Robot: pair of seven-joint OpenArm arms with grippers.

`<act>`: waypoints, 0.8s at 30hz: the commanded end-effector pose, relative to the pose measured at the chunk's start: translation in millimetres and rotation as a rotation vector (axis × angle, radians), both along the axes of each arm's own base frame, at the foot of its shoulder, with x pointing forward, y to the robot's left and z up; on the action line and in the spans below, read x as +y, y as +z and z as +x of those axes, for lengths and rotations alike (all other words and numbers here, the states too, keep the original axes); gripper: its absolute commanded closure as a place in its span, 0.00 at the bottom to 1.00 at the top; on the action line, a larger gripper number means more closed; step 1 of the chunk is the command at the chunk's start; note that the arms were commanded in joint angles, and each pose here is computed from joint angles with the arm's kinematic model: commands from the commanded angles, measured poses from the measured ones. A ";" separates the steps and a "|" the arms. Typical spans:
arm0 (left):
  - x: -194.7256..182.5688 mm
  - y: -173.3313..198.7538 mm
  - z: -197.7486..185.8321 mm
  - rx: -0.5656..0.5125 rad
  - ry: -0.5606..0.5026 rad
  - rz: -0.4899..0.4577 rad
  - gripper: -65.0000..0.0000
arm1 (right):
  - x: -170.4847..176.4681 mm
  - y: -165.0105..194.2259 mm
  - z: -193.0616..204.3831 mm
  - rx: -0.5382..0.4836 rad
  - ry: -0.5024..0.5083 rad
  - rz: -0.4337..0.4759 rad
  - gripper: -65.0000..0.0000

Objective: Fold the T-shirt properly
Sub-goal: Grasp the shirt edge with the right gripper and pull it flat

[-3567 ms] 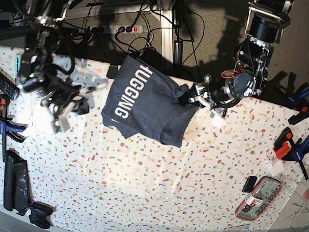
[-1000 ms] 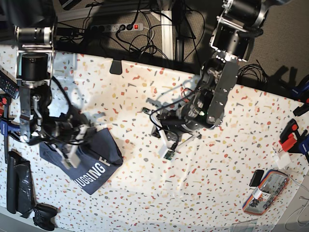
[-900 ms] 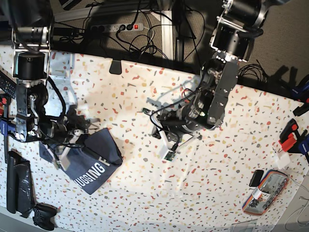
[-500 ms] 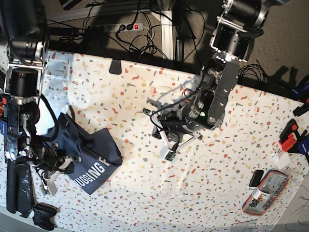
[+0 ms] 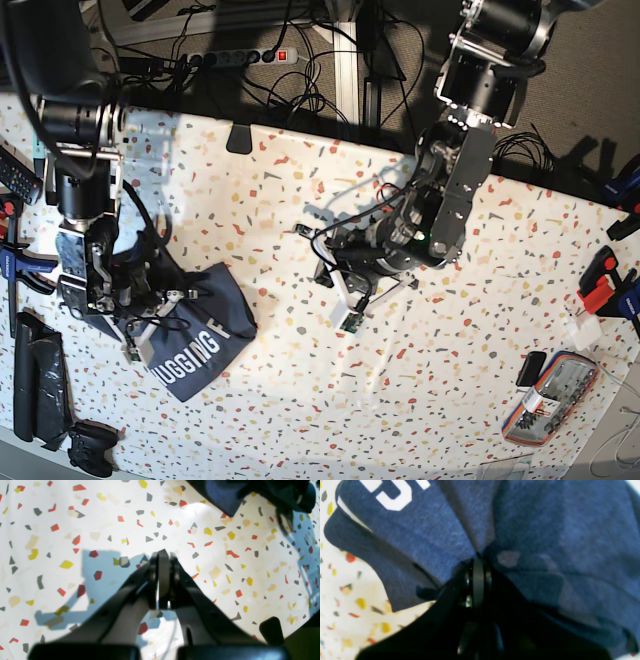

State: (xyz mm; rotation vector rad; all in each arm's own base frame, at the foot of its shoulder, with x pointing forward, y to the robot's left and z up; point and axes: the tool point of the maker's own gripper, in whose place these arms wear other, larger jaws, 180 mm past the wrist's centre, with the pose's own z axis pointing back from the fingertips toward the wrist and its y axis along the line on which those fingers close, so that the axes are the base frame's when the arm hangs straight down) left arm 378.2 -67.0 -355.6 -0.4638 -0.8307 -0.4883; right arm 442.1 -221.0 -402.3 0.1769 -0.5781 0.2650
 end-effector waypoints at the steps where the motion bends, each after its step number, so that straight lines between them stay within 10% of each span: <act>1: -3.3 20.4 12.1 -0.060 0.002 -0.031 1.00 | 8.2 12.3 8.0 -0.004 0.030 0.004 1.00; 11: -3.1 28.4 17.4 -0.101 0.014 -0.067 1.00 | 53.6 -45.5 -67.9 0.286 0.065 0.153 1.00; 24: -20.2 40.6 12.0 -0.088 -0.016 -0.179 1.00 | 108.8 -22.3 -70.7 0.265 0.140 0.316 1.00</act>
